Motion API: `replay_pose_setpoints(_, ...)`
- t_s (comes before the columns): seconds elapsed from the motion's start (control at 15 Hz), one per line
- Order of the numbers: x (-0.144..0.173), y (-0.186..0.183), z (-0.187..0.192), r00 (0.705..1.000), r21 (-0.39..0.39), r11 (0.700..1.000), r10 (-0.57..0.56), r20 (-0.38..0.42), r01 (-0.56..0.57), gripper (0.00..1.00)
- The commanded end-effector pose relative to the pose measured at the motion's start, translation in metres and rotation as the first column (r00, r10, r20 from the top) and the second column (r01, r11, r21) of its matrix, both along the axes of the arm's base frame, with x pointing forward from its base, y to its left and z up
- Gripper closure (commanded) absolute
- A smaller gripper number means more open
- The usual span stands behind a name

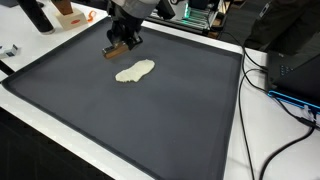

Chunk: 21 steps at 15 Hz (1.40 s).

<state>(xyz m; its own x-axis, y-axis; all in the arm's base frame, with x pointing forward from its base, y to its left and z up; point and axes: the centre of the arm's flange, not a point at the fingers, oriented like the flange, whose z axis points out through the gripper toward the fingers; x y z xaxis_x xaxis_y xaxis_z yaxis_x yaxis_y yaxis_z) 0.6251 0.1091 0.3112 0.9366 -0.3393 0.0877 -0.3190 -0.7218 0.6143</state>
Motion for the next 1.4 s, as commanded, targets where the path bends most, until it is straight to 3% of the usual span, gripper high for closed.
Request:
replay_pose_setpoints(0.0,0.001,-0.006,0.015,0.999,0.052,0.998,0.047,-0.016,-0.046,0.81)
replay_pose_setpoints(0.4,0.003,-0.018,0.034,0.995,0.176,0.980,0.101,-0.010,-0.098,0.81)
replay_pose_setpoints(0.73,0.005,-0.035,0.052,0.991,0.354,0.926,0.135,0.016,-0.132,0.81)
replay_pose_setpoints(1.0,0.005,-0.051,0.064,0.985,0.487,0.857,0.167,0.044,-0.167,0.81)
replay_pose_setpoints(1.33,0.004,-0.069,0.076,0.977,0.643,0.738,0.196,0.085,-0.204,0.81)
